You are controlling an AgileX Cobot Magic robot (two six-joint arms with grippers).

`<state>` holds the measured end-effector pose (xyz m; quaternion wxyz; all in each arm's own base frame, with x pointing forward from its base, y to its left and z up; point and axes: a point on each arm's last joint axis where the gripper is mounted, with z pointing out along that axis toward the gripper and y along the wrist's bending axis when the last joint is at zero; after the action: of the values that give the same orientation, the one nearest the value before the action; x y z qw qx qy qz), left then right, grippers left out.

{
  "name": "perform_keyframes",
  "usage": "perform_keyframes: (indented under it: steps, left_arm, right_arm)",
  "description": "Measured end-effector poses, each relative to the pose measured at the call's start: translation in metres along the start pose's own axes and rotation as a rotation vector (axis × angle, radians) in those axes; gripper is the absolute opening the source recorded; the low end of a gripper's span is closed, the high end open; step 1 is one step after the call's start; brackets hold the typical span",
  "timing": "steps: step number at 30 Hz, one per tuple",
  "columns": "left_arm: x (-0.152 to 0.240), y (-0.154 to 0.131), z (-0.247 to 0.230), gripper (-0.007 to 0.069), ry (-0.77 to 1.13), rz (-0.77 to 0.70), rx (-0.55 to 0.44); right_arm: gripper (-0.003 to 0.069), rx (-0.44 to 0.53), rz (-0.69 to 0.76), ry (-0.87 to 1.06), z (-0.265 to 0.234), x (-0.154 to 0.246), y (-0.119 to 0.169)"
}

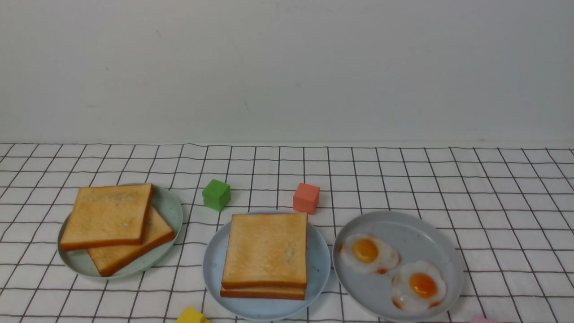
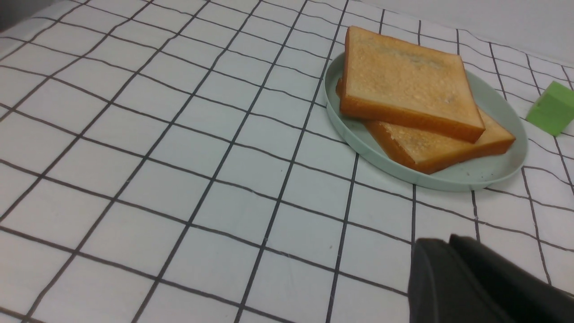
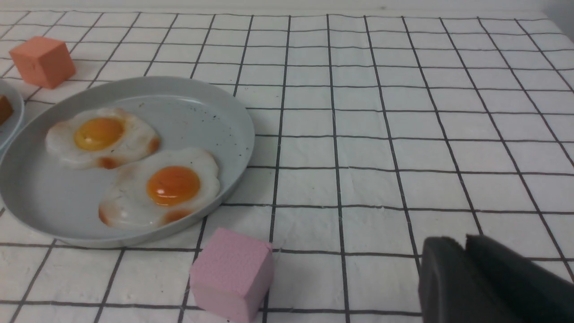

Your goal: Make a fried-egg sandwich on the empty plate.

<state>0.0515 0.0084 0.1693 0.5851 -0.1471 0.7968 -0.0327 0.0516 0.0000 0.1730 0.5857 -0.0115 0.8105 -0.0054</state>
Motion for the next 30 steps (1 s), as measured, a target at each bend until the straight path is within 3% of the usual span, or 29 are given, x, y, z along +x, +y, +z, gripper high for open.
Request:
perform_keyframes:
  steps: [30]
  left_arm:
    - [0.0000,0.0000,0.0000,0.0077,0.000,0.000,0.000]
  right_arm:
    - [0.0127,0.001,-0.002,-0.006,0.0001,-0.0003,-0.0001]
